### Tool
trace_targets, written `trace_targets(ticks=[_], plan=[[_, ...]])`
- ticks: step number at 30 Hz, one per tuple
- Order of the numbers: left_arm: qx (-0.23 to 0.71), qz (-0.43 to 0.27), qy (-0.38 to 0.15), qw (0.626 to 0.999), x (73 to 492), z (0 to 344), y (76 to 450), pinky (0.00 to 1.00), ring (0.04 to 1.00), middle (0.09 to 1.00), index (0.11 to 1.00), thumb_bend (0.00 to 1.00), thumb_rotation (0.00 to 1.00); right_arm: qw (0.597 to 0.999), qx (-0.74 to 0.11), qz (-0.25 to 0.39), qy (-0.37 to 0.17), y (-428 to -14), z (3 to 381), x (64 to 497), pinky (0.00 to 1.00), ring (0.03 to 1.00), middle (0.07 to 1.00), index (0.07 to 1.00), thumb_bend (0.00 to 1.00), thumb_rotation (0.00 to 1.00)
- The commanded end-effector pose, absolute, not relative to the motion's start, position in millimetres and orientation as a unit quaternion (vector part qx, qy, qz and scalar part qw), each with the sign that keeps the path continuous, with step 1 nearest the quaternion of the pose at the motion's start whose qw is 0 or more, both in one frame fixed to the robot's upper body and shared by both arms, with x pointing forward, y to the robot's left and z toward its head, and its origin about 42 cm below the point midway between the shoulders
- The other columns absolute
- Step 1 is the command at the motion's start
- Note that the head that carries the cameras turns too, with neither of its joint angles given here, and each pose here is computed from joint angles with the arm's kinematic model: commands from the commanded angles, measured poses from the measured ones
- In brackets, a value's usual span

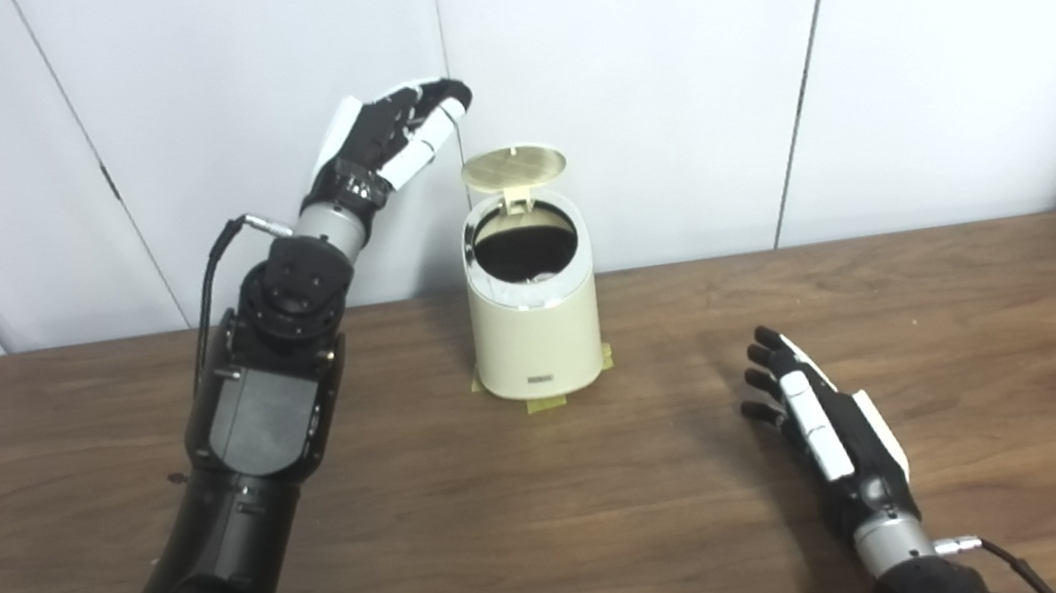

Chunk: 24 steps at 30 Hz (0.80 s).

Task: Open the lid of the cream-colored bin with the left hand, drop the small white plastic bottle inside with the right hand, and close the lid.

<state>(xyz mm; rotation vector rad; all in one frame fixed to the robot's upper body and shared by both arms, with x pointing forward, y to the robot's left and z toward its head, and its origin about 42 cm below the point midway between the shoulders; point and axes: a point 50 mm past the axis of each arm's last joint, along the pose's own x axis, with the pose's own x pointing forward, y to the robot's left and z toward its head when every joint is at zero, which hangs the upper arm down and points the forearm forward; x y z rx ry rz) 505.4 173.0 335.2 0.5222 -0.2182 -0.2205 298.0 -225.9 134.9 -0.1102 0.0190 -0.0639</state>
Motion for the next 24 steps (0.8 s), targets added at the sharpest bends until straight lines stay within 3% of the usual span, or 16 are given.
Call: trace_targets(ticks=[1,5,8,13,16,24], plan=[[0.285,-0.107,-0.179,0.936,509.5,384.9,170.3,0.79,0.861,0.853,0.846,0.49,0.75,0.996,-0.071,-0.033,-0.037,-224.5,150.7,303.0,0.75,0.868,0.896,0.917,0.47,0.91],[0.319,-0.118,-0.175,0.924,511.9,390.1,166.1,0.84,0.891,0.879,0.840,0.49,0.75,0.996,-0.077,-0.034,-0.037,-224.7,150.8,301.8,0.74,0.863,0.890,0.916,0.46,0.91],[0.369,-0.122,-0.174,0.905,510.5,393.1,159.5,0.88,0.890,0.874,0.832,0.51,0.82,0.996,-0.079,-0.034,-0.037,-224.5,150.6,301.2,0.74,0.863,0.890,0.917,0.47,0.91],[0.450,-0.123,-0.192,0.864,503.3,394.2,147.3,0.79,0.836,0.831,0.797,0.50,0.83,0.995,-0.087,-0.035,-0.038,-224.7,150.2,301.3,0.74,0.859,0.887,0.919,0.48,0.92],[0.489,-0.123,-0.197,0.841,499.9,392.6,144.2,0.75,0.829,0.849,0.831,0.52,0.83,0.994,-0.095,-0.036,-0.038,-225.4,149.3,301.6,0.73,0.853,0.880,0.918,0.47,0.94],[0.558,-0.136,-0.209,0.792,499.1,389.3,142.8,0.71,0.800,0.816,0.783,0.56,0.85,0.993,-0.106,-0.038,-0.032,-224.6,147.1,302.2,0.72,0.851,0.876,0.921,0.50,0.96]])
